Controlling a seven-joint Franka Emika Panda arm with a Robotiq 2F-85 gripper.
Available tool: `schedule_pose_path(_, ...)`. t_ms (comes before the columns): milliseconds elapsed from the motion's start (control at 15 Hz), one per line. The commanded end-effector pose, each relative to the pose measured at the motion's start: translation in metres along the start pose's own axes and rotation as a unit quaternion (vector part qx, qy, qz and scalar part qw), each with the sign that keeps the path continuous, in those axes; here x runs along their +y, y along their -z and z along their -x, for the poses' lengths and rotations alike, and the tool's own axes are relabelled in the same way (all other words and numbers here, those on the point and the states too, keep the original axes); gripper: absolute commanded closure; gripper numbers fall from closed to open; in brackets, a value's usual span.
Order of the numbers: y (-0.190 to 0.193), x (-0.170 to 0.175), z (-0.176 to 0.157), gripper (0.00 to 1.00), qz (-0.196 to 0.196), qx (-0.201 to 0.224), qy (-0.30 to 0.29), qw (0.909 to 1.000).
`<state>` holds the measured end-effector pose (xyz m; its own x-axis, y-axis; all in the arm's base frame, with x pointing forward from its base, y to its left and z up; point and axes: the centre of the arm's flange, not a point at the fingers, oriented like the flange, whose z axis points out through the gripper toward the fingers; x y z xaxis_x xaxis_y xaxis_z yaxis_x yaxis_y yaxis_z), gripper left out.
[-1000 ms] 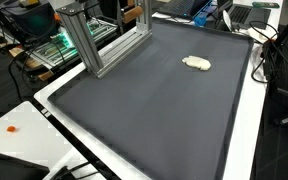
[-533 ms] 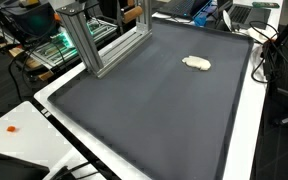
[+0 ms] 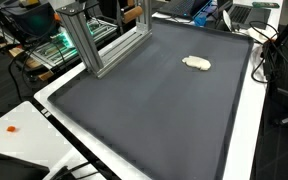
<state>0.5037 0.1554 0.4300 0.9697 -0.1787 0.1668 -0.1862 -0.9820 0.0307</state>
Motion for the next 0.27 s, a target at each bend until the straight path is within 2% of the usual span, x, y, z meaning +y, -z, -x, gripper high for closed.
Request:
schedule_pose_path(0, 0.0007, -0.0001, -0.0004, 0.00, 0.000, 0.001, 0.000, 1.0000)
schedule_pose_path(200, 0.0012, -0.0003, -0.0007, 0.00, -0.001, 0.001, 0.000, 1.0000)
